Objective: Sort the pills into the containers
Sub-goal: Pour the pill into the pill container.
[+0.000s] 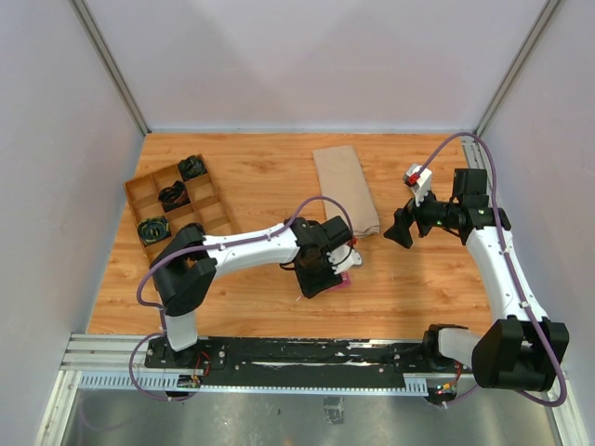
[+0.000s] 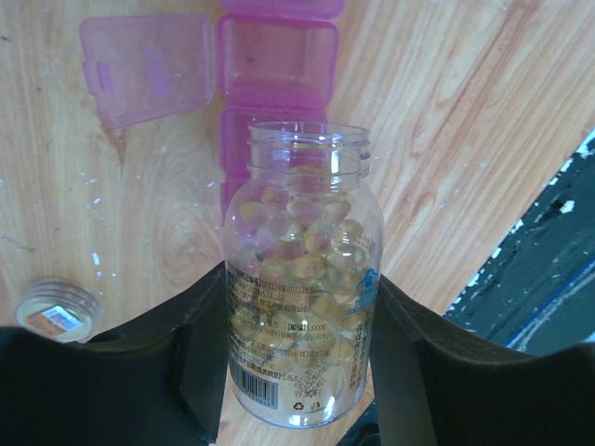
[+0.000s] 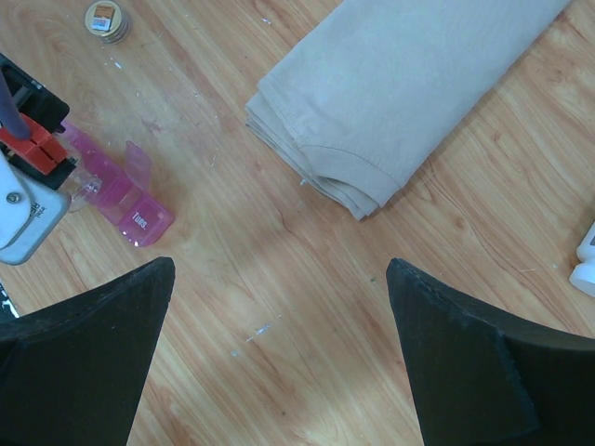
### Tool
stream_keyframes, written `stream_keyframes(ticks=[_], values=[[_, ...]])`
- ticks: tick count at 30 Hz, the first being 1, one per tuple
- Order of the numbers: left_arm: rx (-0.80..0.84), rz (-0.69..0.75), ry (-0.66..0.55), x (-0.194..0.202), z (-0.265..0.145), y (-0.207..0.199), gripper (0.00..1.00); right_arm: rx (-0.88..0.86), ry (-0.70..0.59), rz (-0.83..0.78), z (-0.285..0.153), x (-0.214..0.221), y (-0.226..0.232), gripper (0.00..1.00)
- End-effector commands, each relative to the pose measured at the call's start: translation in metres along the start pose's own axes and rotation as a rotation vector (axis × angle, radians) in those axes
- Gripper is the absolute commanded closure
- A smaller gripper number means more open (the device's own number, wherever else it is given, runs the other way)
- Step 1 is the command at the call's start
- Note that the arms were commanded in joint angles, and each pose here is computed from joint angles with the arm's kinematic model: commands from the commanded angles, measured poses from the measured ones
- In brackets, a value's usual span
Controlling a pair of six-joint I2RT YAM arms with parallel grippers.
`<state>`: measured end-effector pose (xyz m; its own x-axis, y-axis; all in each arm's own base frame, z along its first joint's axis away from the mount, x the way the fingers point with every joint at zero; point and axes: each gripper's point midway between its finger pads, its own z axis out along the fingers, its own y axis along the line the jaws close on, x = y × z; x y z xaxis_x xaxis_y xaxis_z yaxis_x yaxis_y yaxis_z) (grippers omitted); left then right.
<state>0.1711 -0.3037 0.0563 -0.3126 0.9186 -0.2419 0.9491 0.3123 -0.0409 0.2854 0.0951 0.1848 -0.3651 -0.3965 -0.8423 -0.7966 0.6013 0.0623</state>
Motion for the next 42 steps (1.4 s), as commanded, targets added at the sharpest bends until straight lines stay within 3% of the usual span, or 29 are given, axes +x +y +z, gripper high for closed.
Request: stream_keyframes(ticks=[1, 3, 6, 8, 11, 20, 30, 35, 39, 42], values=[[0.031, -0.035, 0.003, 0.000, -0.002, 0.004, 1.00, 0.029, -0.013, -0.003, -0.006, -0.008, -0.008, 0.01], [0.025, 0.017, -0.061, -0.015, -0.007, -0.005, 1.00, 0.036, -0.017, -0.008, -0.006, -0.009, -0.009, 0.01], [0.031, -0.037, 0.011, -0.001, -0.004, 0.005, 1.00, 0.030, -0.012, -0.002, -0.006, -0.008, -0.008, 0.01], [0.010, 0.048, -0.077, -0.026, -0.013, -0.013, 1.00, 0.037, -0.017, -0.007, -0.006, -0.009, -0.010, 0.01], [0.026, -0.046, 0.013, 0.004, 0.002, 0.011, 1.00, 0.035, -0.010, -0.003, -0.006, -0.009, -0.009, 0.01], [0.020, -0.033, -0.024, 0.005, 0.002, 0.007, 1.00, 0.032, -0.013, -0.003, -0.006, -0.009, -0.008, 0.01], [-0.014, -0.020, -0.207, -0.014, -0.018, 0.010, 1.00, 0.026, -0.012, -0.001, -0.004, -0.007, -0.009, 0.01], [-0.036, 0.011, -0.410, -0.032, -0.040, 0.007, 1.00, -0.008, -0.028, -0.011, -0.002, -0.008, -0.003, 0.01], [-0.077, 0.082, -0.701, -0.042, -0.064, -0.006, 1.00, -0.094, -0.090, -0.059, -0.001, -0.014, 0.015, 0.01], [-0.140, 0.131, -0.976, -0.048, -0.105, -0.015, 1.00, -0.171, -0.158, -0.123, -0.002, -0.022, 0.035, 0.01]])
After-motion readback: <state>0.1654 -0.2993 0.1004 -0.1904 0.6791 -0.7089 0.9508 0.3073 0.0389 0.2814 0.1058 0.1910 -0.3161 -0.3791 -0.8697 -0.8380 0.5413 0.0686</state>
